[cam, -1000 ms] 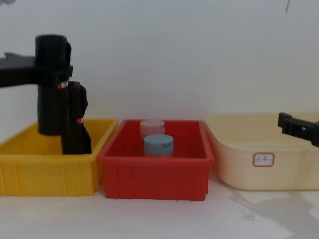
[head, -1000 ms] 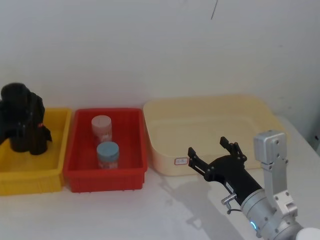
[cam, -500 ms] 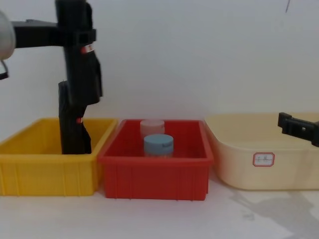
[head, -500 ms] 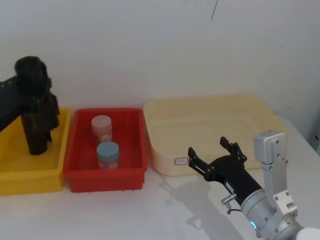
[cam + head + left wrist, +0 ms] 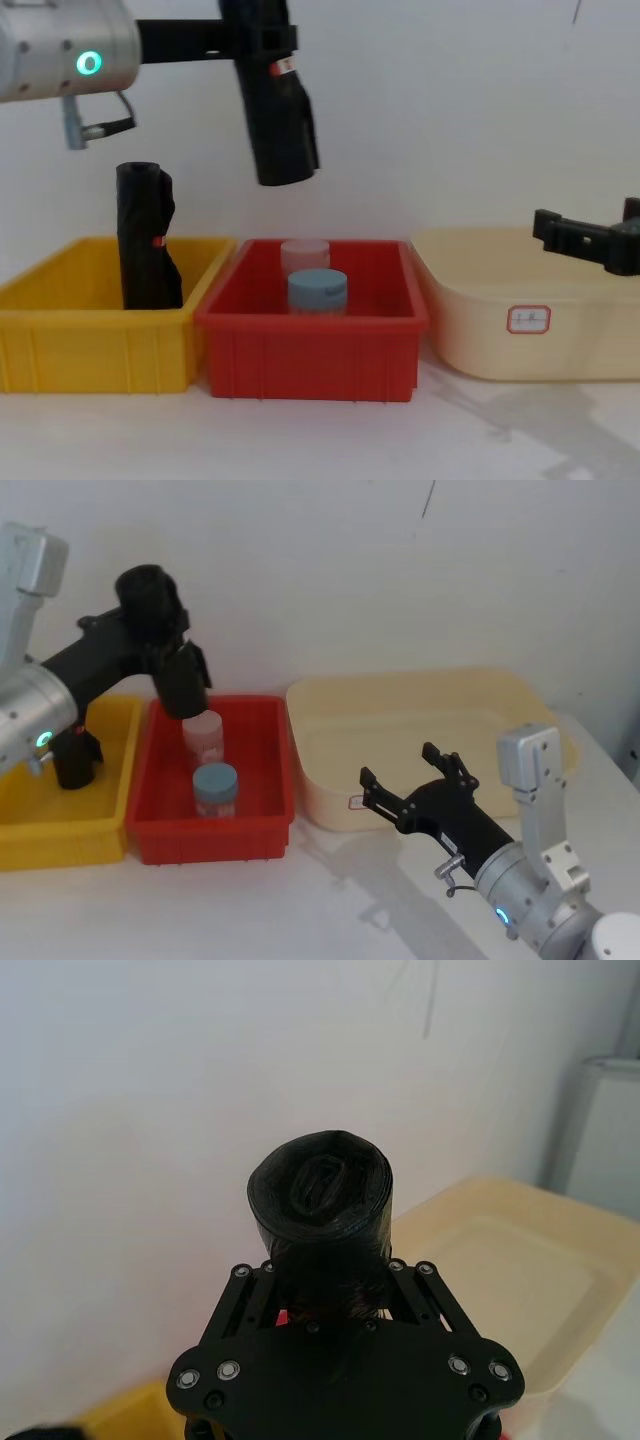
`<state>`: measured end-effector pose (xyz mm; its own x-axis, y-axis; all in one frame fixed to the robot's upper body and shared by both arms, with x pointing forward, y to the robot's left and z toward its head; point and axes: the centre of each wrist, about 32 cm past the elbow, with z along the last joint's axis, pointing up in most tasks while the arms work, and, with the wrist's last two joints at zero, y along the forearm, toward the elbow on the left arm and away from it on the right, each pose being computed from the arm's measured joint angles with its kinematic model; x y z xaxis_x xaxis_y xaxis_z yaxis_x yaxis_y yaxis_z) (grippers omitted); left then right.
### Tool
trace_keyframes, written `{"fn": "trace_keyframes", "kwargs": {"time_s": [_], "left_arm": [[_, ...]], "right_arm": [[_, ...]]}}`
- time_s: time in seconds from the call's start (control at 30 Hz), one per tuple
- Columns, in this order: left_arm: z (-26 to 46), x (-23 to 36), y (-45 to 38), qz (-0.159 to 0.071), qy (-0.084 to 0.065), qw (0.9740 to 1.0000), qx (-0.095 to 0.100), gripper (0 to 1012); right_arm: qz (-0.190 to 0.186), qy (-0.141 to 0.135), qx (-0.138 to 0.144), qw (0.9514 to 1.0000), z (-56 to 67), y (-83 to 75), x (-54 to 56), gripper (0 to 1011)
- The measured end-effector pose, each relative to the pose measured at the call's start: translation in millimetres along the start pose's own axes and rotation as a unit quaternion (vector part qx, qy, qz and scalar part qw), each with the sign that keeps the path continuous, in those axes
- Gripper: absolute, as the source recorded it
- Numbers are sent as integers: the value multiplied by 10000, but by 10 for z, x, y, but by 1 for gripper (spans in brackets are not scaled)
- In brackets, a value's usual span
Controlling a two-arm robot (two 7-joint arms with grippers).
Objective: Pick up the garbage bag with the one hand and transfer it to the other hand.
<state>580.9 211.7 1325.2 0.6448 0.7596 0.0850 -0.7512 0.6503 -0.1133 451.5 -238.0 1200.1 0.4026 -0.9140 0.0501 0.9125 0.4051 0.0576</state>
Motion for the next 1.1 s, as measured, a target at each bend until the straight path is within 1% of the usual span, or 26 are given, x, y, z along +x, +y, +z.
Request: {"fn": "trace_keyframes", "kwargs": {"time_s": [0.03,0.07,0.1,0.17,0.2,0.3,0.37,0.4,0.43,0.47,0.5,0.63,0.8,0.83,0.87,0.9,0.93,0.97,1.1], "left_arm": [[10,-15,-58,-80,40,10000,-14,387],[16,-25,-84,-120,59,9999,-24,387],[22,-41,-133,-201,97,9997,-35,387],[28,-57,-182,-273,122,9995,-37,387],[35,-70,-224,-343,141,9993,-39,387],[42,-89,-281,-429,160,9989,-31,387],[45,-111,-339,-513,168,9985,-11,387],[45,-115,-350,-533,170,9984,-6,387],[45,-129,-386,-589,172,9981,17,387],[44,-133,-400,-609,173,9980,29,387],[42,-142,-430,-657,174,9977,57,387],[41,-168,-496,-779,171,9968,114,387],[37,-199,-569,-925,172,9954,187,387],[41,-214,-594,-982,170,9948,206,387],[41,-214,-594,-982,170,9948,206,387],[40,-228,-623,-1045,176,9941,238,387],[40,-228,-623,-1045,176,9941,238,387],[44,-242,-649,-1097,175,9935,258,388],[48,-277,-703,-1207,183,9921,303,387]], "right_arm": [[59,-20,-9,10000,25,16,10,1000],[90,-28,-16,10000,37,24,14,1000],[119,-37,-22,9999,50,32,18,1000],[223,-66,-63,9997,97,62,32,1000],[253,-71,-89,9996,110,73,35,1000],[371,-97,-149,9992,170,122,46,1000],[448,-113,-188,9988,218,166,50,1000],[469,-122,-192,9986,237,185,54,1000],[505,-125,-230,9984,256,212,57,1000],[505,-125,-230,9984,256,212,57,1000],[535,-133,-247,9982,278,243,60,1000],[573,-168,-294,9978,321,326,65,1000],[570,-231,-322,9976,336,421,62,1000],[569,-239,-321,9976,338,437,61,1000],[568,-248,-320,9976,339,456,59,1000],[565,-258,-324,9975,338,465,59,1000],[556,-267,-334,9975,331,498,58,1000],[542,-287,-330,9976,328,531,57,1000],[504,-338,-309,9977,307,596,57,1000]]}}
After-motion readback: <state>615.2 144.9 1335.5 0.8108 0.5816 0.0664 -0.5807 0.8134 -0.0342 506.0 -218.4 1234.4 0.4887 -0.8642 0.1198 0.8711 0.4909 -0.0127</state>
